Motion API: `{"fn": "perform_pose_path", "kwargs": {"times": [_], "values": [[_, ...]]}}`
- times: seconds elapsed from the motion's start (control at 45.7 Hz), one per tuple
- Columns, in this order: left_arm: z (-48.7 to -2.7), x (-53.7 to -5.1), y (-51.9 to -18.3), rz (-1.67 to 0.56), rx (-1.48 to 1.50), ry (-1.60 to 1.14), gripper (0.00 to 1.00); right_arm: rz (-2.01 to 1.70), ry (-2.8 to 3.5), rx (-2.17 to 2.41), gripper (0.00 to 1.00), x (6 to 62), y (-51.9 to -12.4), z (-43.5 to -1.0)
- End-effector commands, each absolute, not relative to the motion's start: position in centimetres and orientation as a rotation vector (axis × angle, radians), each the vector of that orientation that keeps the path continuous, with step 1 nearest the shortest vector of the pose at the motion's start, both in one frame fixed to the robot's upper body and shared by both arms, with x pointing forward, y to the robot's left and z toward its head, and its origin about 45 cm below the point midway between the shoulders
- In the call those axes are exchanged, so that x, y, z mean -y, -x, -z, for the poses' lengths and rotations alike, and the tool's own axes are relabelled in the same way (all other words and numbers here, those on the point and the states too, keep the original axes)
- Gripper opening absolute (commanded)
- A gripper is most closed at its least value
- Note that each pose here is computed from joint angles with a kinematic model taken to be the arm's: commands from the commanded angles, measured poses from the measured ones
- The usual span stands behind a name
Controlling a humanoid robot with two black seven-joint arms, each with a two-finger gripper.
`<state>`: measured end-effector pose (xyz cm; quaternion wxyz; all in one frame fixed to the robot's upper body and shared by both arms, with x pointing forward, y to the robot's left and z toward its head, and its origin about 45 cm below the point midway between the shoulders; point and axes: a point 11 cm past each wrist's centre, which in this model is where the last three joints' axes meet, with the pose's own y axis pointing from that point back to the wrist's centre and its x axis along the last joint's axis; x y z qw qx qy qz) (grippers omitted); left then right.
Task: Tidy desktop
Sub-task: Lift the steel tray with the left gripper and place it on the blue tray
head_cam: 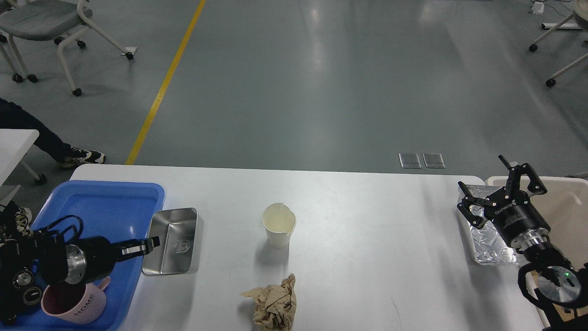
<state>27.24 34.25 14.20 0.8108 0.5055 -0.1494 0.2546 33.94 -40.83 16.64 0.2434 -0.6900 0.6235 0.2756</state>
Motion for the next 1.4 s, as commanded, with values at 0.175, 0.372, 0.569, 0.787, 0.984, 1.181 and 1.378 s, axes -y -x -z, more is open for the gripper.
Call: {"fn": "perform_pose_path", "kwargs": {"times": [0.175,0.372,0.569,0.787,0.984,1.181,1.378], "values": [[-19.7,-41.0,-27.4,-0.635,0.345,-1.173,0.0,-0.758,1.892,-1.703,1.0,40.4,-33.9,-16.4],[-20.2,-42.5,-28.0,-0.712,0.303,-1.167,0.0,-0.757,1.898,-1.704,1.0,40.3,-33.9,-16.3],[-19.2,-44.2,-28.6,-0.767,0.26,-1.199,0.01,-0.759,1.899,-1.711,1.0,40.5,-33.7,-16.2],[-17.1,-46.6,-29.4,-0.803,0.202,-1.254,0.02,-0.764,1.896,-1.711,1.0,40.5,-33.6,-16.1],[-15.4,-47.8,-29.9,-0.833,0.168,-1.287,0.03,-0.763,1.897,-1.715,1.0,40.6,-33.6,-16.1],[-12.7,-48.1,-30.8,-0.854,0.131,-1.315,0.03,-0.761,1.898,-1.716,1.0,40.7,-33.6,-16.1],[-11.3,-48.1,-31.9,-0.878,0.113,-1.33,0.03,-0.763,1.897,-1.723,1.0,40.8,-33.5,-16.0]]}}
